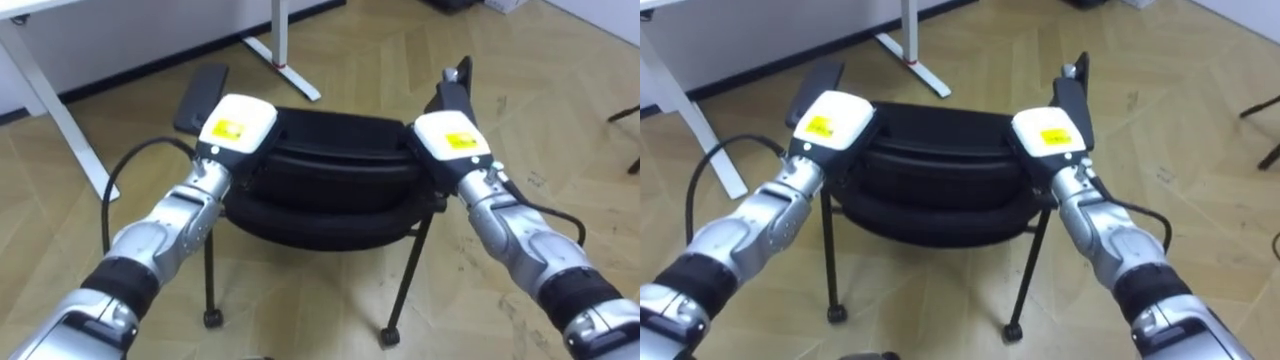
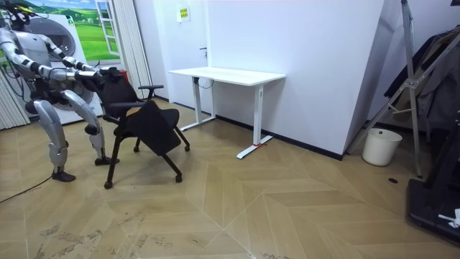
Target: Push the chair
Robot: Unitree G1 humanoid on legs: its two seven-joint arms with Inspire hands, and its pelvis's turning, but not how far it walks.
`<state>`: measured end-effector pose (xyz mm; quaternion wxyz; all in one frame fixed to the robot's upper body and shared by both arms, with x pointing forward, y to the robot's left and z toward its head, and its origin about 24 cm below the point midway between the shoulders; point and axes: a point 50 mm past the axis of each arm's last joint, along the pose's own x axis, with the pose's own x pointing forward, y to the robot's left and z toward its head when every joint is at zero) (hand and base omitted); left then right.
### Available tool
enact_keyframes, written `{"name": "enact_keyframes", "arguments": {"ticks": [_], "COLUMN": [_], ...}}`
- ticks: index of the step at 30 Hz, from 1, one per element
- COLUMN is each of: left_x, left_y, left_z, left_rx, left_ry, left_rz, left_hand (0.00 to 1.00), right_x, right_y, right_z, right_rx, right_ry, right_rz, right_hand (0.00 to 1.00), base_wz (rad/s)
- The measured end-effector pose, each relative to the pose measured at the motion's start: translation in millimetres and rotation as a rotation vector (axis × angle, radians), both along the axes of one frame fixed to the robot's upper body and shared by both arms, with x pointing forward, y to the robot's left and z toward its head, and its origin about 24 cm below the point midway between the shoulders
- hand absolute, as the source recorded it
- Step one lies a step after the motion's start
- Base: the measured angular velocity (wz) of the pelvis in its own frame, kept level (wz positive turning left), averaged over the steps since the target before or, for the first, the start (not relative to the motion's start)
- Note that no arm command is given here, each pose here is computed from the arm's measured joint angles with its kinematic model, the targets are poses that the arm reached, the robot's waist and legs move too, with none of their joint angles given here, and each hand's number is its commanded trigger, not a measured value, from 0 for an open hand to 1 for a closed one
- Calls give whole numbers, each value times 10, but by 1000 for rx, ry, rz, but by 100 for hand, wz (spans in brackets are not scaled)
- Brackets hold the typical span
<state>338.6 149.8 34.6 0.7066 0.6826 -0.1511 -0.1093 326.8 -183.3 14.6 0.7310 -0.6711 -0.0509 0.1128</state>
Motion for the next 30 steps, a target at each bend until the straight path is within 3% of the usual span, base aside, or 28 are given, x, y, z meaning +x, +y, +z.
{"name": "enact_keyframes", "arguments": {"ticks": [12,30], "left_x": [122,186], "left_y": [89,171], "left_z": [176,249], "left_rx": [-11,-35], "left_ry": [-101,-171], "left_rz": [-5,82], "left_hand": [100,100], "right_x": [140,328], "right_y": [107,239], "right_z": [151,385], "right_rx": [15,-11], "right_ry": [-81,-133], "right_rz": [-10,18], "right_hand": [100,100], "base_wz": [3,34]}}
